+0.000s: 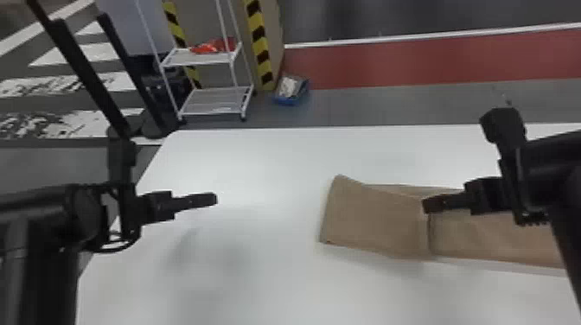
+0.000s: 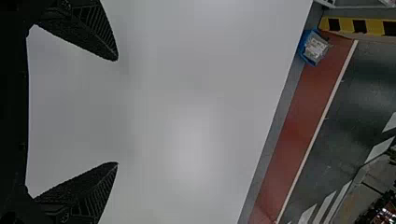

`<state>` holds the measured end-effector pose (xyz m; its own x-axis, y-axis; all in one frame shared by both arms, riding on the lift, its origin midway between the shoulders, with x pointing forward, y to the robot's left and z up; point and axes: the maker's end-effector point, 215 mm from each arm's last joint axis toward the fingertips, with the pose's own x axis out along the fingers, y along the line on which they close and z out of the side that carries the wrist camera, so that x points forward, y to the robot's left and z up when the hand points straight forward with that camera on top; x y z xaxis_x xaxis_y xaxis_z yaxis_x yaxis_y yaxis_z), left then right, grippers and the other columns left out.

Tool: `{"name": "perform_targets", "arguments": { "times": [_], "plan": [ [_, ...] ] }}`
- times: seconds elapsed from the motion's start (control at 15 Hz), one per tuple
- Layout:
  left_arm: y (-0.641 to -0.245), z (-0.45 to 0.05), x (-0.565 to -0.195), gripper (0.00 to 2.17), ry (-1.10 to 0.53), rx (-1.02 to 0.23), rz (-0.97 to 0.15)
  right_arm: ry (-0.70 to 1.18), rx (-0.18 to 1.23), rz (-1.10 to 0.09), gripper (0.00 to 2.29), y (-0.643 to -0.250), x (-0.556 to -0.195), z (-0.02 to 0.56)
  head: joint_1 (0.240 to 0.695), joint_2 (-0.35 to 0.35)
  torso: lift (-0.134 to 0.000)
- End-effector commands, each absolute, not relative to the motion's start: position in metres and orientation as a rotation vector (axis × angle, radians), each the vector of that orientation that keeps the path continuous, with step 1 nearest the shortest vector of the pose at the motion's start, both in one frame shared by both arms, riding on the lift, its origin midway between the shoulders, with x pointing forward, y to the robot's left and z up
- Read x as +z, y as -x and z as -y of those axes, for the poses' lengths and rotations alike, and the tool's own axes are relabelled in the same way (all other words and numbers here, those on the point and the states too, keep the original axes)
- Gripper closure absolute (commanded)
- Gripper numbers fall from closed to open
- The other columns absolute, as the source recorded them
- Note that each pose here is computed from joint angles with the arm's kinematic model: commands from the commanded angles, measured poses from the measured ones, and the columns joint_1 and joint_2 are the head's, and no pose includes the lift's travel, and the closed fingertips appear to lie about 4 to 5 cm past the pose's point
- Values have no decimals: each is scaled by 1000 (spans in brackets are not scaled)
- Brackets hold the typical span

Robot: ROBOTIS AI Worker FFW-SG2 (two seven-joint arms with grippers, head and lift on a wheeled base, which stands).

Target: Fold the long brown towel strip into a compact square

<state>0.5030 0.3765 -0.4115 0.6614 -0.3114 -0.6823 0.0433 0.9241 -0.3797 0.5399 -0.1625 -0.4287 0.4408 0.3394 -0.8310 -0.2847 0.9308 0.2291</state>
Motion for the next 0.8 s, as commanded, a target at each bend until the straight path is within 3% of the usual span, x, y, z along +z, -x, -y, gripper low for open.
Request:
{"name": "perform_targets", "arguments": {
  "times": [0.0, 0.73],
  "plan": [
    [-504, -380, -411, 83, 343, -204, -824, -44, 417, -1061, 154, -534, -432, 146, 695, 216, -125],
    [-503, -382, -415, 83, 344, -201, -826, 11, 459, -1114, 191, -520, -448, 123, 695, 264, -125]
  ]
}}
